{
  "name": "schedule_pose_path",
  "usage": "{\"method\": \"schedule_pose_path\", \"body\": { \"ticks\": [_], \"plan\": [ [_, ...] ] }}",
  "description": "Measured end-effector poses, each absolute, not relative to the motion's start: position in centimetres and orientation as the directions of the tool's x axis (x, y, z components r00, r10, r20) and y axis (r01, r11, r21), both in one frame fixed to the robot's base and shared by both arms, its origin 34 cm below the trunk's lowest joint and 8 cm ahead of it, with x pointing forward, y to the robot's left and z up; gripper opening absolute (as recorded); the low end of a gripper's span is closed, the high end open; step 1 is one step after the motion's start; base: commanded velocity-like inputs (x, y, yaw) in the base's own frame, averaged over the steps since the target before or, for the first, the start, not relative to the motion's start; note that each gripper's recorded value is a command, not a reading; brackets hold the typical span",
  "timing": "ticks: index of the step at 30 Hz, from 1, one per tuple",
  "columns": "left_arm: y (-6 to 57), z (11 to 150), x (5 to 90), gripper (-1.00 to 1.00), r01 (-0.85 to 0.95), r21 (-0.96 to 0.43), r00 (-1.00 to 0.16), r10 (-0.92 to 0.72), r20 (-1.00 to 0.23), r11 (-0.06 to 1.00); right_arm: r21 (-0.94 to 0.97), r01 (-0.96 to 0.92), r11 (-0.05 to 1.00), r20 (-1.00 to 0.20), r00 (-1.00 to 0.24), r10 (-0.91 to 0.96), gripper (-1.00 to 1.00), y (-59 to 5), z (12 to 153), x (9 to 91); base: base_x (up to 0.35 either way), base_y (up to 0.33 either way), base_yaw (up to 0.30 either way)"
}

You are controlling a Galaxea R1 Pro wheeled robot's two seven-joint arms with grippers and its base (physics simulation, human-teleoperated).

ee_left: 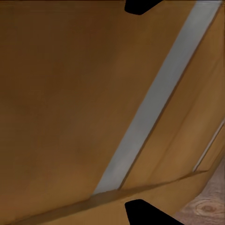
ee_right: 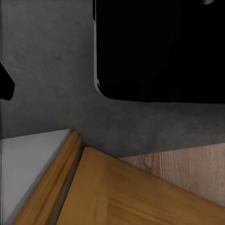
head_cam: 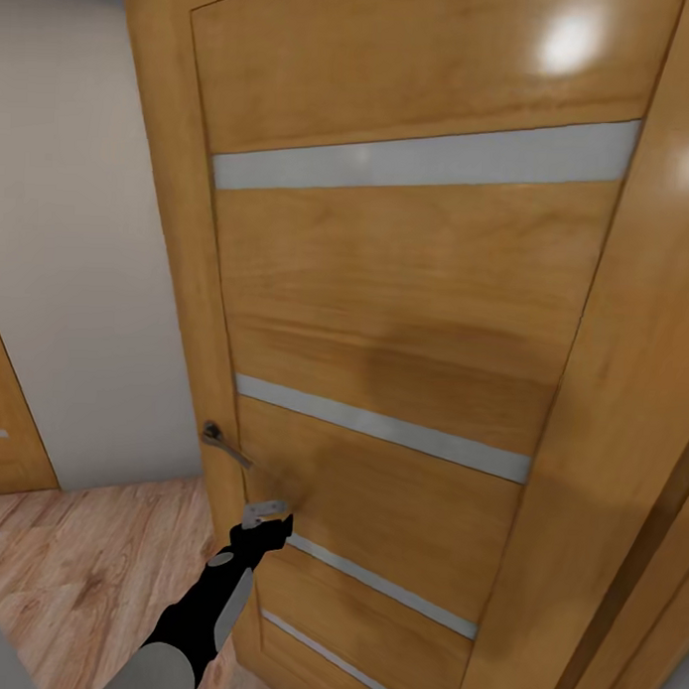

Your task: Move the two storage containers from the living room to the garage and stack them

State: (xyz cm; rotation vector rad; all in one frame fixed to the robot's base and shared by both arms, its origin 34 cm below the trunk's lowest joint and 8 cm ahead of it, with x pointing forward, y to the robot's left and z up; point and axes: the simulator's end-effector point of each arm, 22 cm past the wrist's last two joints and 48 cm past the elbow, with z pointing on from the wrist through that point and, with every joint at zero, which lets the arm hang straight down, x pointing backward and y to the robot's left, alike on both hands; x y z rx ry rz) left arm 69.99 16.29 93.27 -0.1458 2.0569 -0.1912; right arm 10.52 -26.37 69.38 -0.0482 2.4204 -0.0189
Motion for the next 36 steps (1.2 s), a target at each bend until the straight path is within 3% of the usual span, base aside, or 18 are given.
{"method": "schedule_pose_path", "body": {
  "ticks": [15,36],
  "plan": [
    [15.96,93.28,69.95,1.0,-0.017,-0.205,-0.473,-0.189,-0.86,0.979,-0.027,-0.028,0.999,-0.659,-0.751,-0.039,1.0,-26.4,69.38,10.51,0.09,-0.012,0.0],
    [15.34,93.44,69.97,1.0,0.008,-0.186,-0.473,-0.161,-0.866,0.982,-0.027,-0.028,0.999,-0.659,-0.751,-0.039,1.0,-26.4,69.38,10.52,0.004,0.0,0.0]
  ]
}}
